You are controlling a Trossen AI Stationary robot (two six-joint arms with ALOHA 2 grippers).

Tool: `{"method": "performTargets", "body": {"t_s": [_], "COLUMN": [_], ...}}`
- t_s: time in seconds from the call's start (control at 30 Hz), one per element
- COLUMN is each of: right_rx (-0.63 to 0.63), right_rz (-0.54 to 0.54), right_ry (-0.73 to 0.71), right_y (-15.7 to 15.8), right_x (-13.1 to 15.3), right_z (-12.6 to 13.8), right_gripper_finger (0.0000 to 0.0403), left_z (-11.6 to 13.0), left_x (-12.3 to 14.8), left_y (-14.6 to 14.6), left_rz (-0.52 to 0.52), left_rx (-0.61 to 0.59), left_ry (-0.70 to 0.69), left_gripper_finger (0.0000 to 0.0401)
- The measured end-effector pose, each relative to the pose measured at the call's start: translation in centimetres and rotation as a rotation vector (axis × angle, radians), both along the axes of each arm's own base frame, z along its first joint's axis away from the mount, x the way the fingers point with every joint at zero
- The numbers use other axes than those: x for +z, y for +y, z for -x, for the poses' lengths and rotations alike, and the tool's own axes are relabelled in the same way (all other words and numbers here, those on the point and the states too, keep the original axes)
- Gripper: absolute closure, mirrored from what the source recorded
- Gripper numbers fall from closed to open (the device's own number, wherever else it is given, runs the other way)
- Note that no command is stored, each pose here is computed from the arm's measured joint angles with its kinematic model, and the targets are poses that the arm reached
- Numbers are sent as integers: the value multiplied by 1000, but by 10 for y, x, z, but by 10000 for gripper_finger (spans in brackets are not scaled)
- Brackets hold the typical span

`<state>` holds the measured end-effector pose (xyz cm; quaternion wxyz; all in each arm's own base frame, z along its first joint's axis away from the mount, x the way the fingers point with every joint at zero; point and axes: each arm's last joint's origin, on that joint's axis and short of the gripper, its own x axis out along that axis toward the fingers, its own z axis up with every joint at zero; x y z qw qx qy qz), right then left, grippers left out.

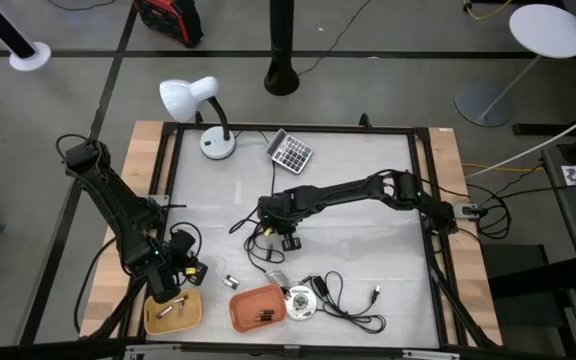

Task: Sort batteries
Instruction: Put the black battery into the orange bin

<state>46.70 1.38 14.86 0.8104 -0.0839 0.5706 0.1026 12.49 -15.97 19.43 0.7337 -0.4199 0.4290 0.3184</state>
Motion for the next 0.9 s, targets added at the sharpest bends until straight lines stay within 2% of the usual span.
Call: {"method": "performTargets", "body": {"t_s": [0.37, 0.57, 0.73, 0.9], "right_rx": [3, 48, 109, 178], "right_rz": [-4, -126, -224, -233], "right_ry": [3, -11, -28, -69], "right_y": [1, 5, 19, 44], "right_x": [18, 31, 45, 58], "right_z": [-4, -8, -10, -12], "right_gripper_finger": [397, 397, 397, 396], "left_z": [0, 0, 3, 6], "left_x": [0, 0, -1, -1], "left_y": [0, 1, 4, 8], "left_rz": [0, -6, -7, -5], "left_rx": [0, 1, 86, 166], "left_ry": [0, 4, 18, 47], "left_gripper_finger": [320, 320, 320, 320]}}
